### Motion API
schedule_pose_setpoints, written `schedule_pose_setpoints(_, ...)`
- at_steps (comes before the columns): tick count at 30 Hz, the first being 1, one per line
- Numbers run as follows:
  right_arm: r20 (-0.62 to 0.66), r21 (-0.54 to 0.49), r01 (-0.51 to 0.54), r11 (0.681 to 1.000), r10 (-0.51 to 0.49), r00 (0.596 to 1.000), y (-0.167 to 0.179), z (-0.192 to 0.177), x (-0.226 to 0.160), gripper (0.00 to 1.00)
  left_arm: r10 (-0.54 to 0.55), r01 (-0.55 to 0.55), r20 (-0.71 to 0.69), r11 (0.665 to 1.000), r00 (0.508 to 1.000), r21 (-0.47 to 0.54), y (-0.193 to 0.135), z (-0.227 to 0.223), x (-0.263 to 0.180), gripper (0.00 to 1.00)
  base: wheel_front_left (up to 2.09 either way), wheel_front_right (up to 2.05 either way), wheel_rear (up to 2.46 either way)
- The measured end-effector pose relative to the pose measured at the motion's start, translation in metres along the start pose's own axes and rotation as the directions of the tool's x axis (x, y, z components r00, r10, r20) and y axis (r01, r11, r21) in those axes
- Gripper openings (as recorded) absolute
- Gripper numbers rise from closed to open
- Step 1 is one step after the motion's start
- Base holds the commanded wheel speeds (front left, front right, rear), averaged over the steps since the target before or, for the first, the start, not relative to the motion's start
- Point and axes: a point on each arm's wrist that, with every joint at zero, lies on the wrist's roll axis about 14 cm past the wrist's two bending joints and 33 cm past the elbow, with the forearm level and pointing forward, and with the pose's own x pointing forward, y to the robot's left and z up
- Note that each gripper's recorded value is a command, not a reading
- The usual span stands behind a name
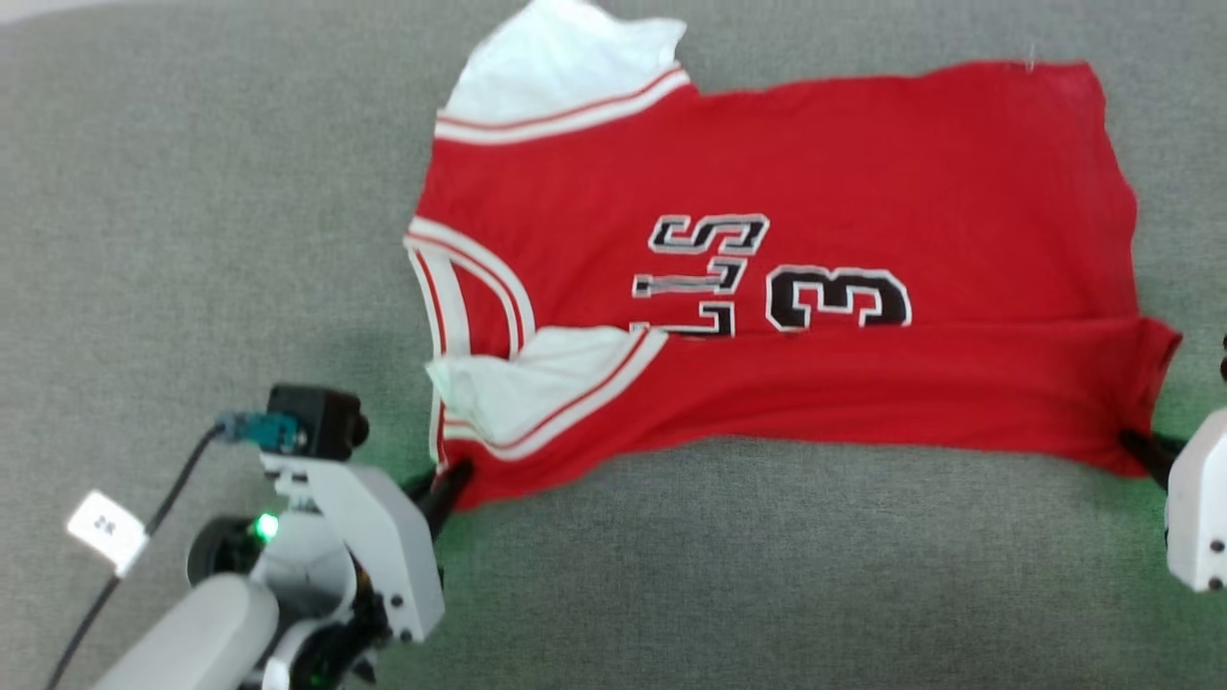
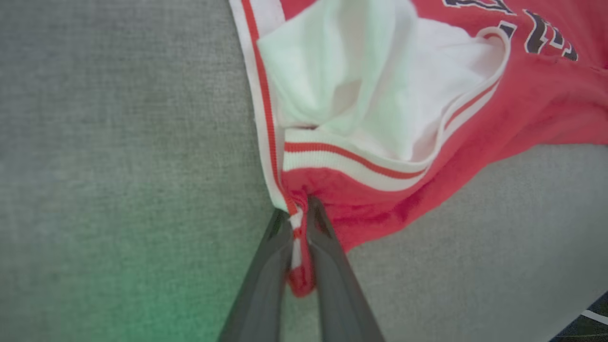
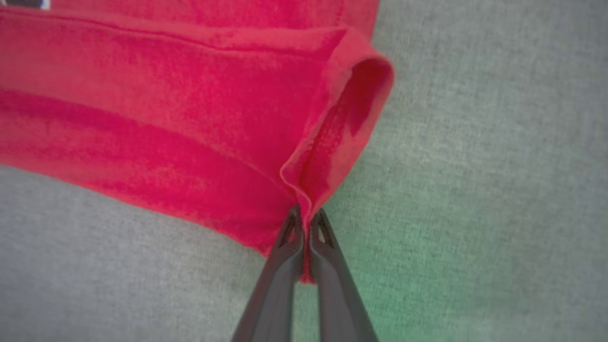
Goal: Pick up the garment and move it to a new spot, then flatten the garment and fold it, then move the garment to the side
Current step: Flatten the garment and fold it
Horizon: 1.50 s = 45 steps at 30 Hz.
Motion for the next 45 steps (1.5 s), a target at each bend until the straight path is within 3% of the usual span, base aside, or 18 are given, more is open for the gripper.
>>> schedule_pose_setpoints(13,-0.078,0.038,-0.027,0.999,0.030,0.996,0.011,-0.050,-0.034,0.00,0.004,-0.005,-0.014,0.999,1.000,-0.049,-0.005,-0.036,-0.043,0.00,0.00,0.00,0.00)
schedule_pose_setpoints(14,-0.080,0.039,-0.029,0.999,0.032,0.996,0.012,-0.053,-0.036,0.29,0.004,-0.005,-0.012,0.999,1.000,-0.052,-0.005,-0.037,-0.046,0.00,0.00,0.00,0.00)
schedule_pose_setpoints(16,-0.077,0.038,-0.031,0.999,0.034,0.996,0.013,-0.053,-0.038,0.90,0.003,-0.003,0.004,0.999,1.000,-0.051,-0.006,-0.034,-0.048,0.36,0.00,0.00,0.00)
schedule_pose_setpoints(17,-0.065,0.035,-0.033,0.999,0.035,0.997,0.014,-0.051,-0.039,0.90,0.007,-0.006,0.013,0.999,1.000,-0.048,-0.005,-0.032,-0.049,0.77,0.00,0.00,0.00)
schedule_pose_setpoints(18,-0.045,0.035,-0.035,0.999,0.037,0.998,0.015,-0.048,-0.040,1.00,0.011,-0.010,0.023,0.999,1.000,-0.040,-0.003,-0.030,-0.051,1.00,0.00,0.00,0.00)
schedule_pose_setpoints(25,0.133,0.022,-0.051,0.998,0.047,0.990,0.022,-0.012,-0.058,1.00,0.058,-0.064,0.191,0.998,0.980,0.024,0.008,0.019,-0.068,1.00,0.00,0.00,0.00)
schedule_pose_setpoints(29,0.296,0.006,-0.037,0.999,0.034,0.955,0.021,0.025,-0.077,1.00,0.046,-0.092,0.306,0.986,0.951,0.140,0.006,0.070,-0.076,1.00,0.00,0.00,0.00)
schedule_pose_setpoints(33,0.409,-0.004,-0.044,0.999,0.042,0.912,0.028,0.046,-0.089,1.00,-0.037,-0.048,0.389,0.977,0.920,0.206,-0.013,0.121,-0.068,1.00,0.00,0.00,0.00)
schedule_pose_setpoints(36,0.448,0.002,-0.062,0.998,0.054,0.892,0.035,0.050,-0.091,1.00,-0.087,0.001,0.404,0.978,0.911,0.209,-0.024,0.151,-0.050,1.00,0.00,0.00,0.00)
schedule_pose_setpoints(45,0.483,0.043,-0.078,0.996,0.047,0.874,0.038,0.045,-0.086,1.00,-0.073,-0.054,0.397,0.952,0.915,0.300,-0.026,0.234,0.015,1.00,0.00,0.00,0.00)
